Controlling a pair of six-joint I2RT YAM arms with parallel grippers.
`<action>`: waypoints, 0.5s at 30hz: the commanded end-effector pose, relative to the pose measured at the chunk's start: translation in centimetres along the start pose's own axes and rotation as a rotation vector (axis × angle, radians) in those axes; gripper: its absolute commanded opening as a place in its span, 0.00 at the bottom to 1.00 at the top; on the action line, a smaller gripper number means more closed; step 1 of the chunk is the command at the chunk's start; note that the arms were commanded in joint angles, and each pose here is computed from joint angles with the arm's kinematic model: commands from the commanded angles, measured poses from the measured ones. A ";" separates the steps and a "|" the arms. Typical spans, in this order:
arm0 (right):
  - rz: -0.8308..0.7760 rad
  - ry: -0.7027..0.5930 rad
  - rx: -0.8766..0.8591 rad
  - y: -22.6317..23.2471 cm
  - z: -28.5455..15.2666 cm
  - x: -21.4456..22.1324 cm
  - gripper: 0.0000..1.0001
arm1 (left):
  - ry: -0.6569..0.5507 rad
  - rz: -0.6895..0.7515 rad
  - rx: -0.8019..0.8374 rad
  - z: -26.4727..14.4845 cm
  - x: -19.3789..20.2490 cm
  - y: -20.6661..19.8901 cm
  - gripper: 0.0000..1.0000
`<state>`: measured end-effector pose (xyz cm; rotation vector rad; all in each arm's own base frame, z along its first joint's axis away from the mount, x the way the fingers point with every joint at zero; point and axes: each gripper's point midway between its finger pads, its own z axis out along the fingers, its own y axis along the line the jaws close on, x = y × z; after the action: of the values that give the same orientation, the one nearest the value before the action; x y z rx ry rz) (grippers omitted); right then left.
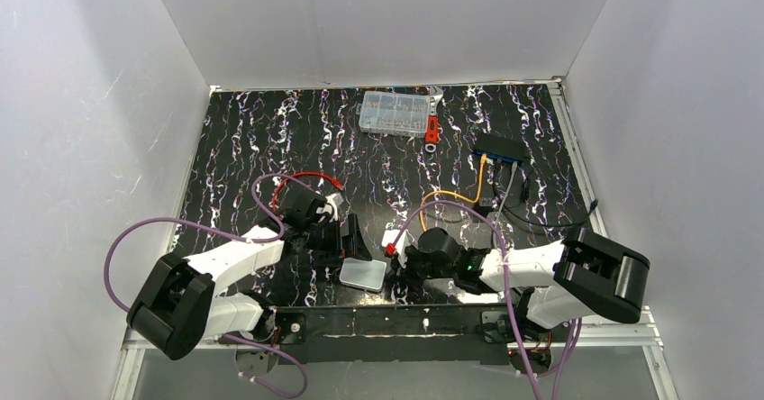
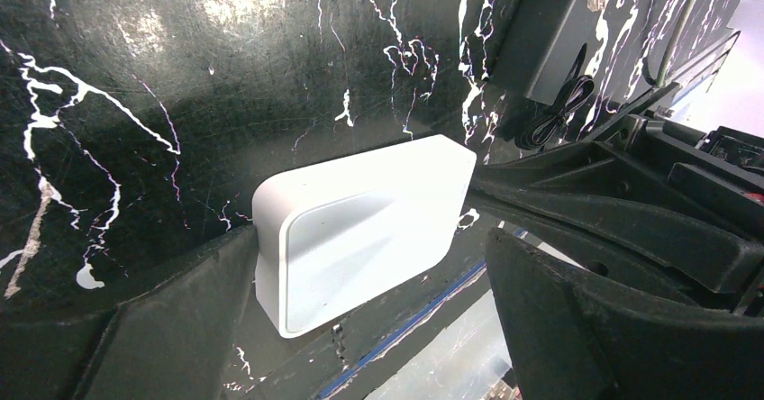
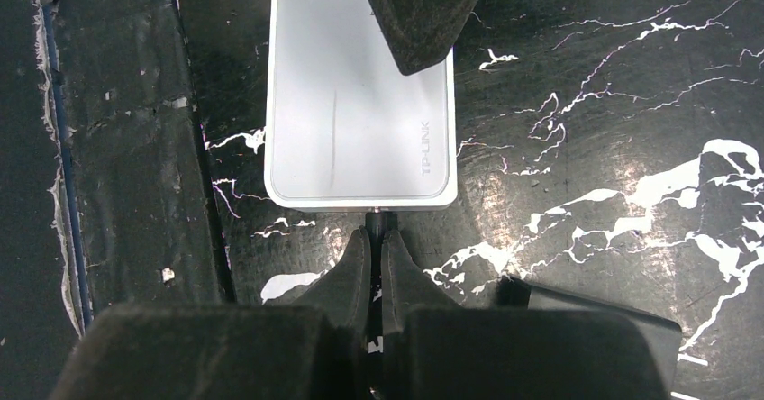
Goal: Insert the plug into the switch port
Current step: Insert the connector into the switch port.
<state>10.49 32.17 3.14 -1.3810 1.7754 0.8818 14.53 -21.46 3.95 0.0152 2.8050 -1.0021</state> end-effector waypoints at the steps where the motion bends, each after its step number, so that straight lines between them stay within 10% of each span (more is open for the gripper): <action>1: -0.068 -0.190 0.010 -0.3 0.8 -6.4 0.01 | 0.066 0.008 -0.050 0.4 1.9 1.3 0.98; 15: -0.148 -0.260 0.011 -0.9 1.7 -9.9 0.01 | 0.099 0.051 -0.025 1.1 3.5 0.2 0.97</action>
<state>10.77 32.55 2.77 -1.4202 1.7759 0.8558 14.25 -21.73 3.78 0.0796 2.7922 -0.9505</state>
